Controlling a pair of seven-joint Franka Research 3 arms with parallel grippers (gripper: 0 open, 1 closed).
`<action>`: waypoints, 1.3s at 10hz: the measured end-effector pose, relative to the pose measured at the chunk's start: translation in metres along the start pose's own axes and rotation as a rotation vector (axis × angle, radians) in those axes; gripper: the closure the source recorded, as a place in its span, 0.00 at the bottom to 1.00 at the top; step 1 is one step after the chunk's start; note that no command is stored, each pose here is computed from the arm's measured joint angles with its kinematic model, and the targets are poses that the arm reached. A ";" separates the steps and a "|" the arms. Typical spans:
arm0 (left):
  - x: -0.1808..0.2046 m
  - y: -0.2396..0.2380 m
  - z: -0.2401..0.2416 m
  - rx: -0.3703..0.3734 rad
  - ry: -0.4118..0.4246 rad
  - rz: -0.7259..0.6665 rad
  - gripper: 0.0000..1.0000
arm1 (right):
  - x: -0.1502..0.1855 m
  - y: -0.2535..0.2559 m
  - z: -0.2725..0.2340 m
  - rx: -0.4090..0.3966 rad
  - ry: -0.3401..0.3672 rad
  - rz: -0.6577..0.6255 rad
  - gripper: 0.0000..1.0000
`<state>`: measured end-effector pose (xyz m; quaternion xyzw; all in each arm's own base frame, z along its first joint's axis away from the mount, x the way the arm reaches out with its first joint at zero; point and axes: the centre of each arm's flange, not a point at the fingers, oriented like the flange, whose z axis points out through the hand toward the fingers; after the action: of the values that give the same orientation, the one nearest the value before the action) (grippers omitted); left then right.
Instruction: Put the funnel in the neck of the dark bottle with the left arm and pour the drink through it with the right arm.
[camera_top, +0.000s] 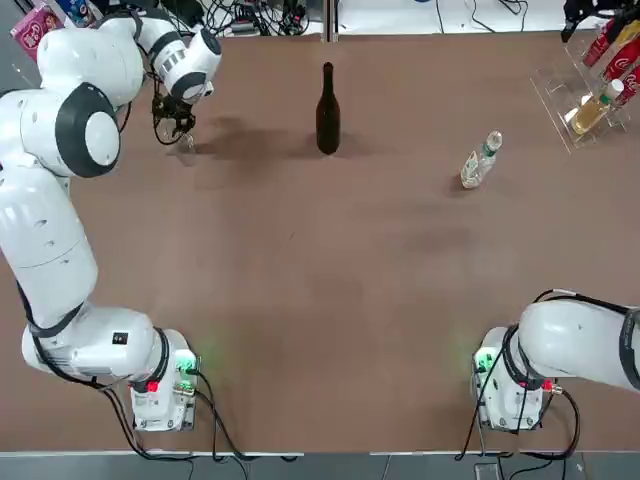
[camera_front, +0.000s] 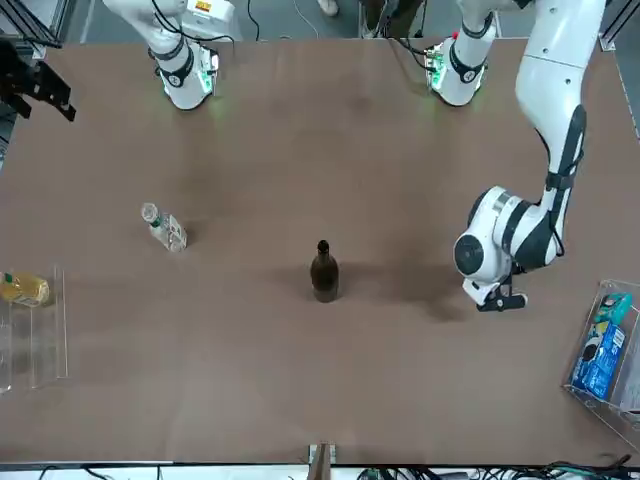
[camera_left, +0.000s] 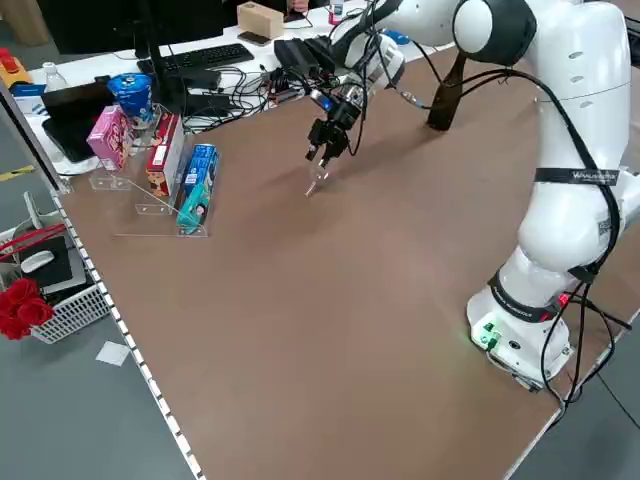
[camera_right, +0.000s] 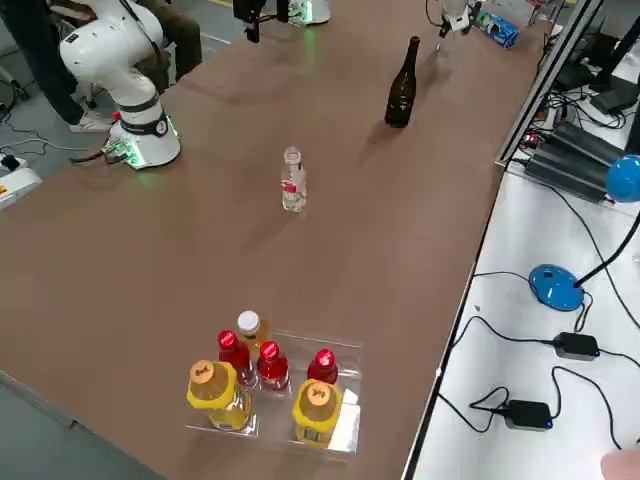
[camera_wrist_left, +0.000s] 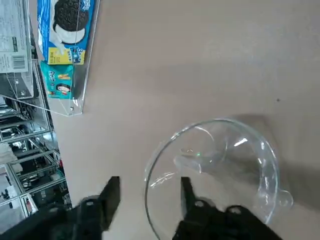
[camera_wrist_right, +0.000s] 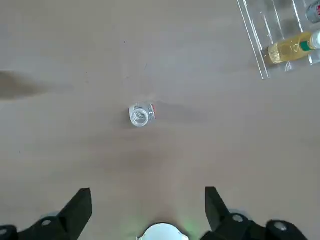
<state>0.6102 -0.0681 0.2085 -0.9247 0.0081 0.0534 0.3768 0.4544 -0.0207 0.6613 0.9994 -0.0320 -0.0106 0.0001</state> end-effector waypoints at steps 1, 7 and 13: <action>0.000 0.000 0.000 0.000 0.000 0.000 0.49 | 0.000 0.000 0.001 0.000 -0.003 0.000 0.00; 0.002 -0.008 -0.008 0.010 0.017 0.015 0.96 | 0.000 0.000 0.007 0.000 -0.016 0.000 0.00; -0.004 -0.053 -0.073 -0.161 0.010 0.166 0.96 | 0.001 0.000 0.006 0.000 -0.003 0.000 0.00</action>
<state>0.6156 -0.0814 0.2973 -0.9484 0.0822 0.0801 0.2954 0.4557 -0.0207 0.6555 0.9994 -0.0320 -0.0121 0.0001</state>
